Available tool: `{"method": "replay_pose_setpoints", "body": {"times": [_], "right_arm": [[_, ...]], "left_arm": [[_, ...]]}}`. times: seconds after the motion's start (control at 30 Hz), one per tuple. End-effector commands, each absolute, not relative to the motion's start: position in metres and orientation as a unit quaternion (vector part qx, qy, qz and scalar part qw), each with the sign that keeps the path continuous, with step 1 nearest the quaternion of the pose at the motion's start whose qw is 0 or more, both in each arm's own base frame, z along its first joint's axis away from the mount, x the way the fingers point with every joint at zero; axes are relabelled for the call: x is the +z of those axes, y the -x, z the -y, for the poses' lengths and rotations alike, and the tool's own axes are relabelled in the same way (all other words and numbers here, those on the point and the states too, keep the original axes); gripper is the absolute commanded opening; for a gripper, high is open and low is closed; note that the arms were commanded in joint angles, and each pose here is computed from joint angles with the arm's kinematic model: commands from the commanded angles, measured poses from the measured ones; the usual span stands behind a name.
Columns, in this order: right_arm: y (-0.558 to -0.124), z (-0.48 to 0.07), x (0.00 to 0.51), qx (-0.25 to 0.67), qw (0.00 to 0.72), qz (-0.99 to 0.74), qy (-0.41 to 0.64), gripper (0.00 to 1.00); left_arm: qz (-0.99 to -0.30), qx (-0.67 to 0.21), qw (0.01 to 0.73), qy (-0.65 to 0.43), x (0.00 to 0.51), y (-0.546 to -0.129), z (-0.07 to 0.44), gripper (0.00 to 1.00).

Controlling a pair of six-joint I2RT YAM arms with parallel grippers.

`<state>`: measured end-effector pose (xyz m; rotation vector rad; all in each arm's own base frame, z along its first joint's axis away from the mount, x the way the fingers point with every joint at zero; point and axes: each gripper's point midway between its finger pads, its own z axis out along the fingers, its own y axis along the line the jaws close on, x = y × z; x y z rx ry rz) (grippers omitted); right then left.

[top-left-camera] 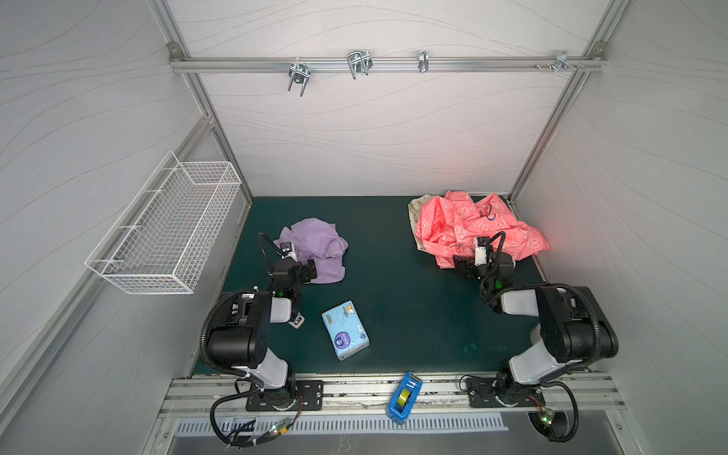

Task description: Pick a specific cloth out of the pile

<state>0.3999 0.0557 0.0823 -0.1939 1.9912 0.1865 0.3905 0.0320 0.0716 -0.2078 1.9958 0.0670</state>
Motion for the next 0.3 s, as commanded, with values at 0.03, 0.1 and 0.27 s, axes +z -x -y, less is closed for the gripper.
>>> {"method": "replay_pose_setpoints", "body": {"times": [0.03, 0.1, 0.27], "right_arm": [[-0.4010, -0.0560, 0.0820, 0.083, 0.534, -0.838, 0.082, 0.99], [-0.4010, -0.0564, 0.0823, 0.083, 0.534, -0.837, 0.082, 0.99], [-0.4011, -0.0557, 0.0819, 0.083, 0.533, -0.838, 0.081, 0.99]], "left_arm": [[-0.824, 0.030, 0.559, 0.087, 0.0900, -0.4026, -0.0332, 0.99], [-0.823, 0.030, 0.561, 0.087, 0.0912, -0.4030, -0.0332, 0.99], [-0.821, 0.029, 0.563, 0.086, 0.0917, -0.4015, -0.0327, 0.99]]}}
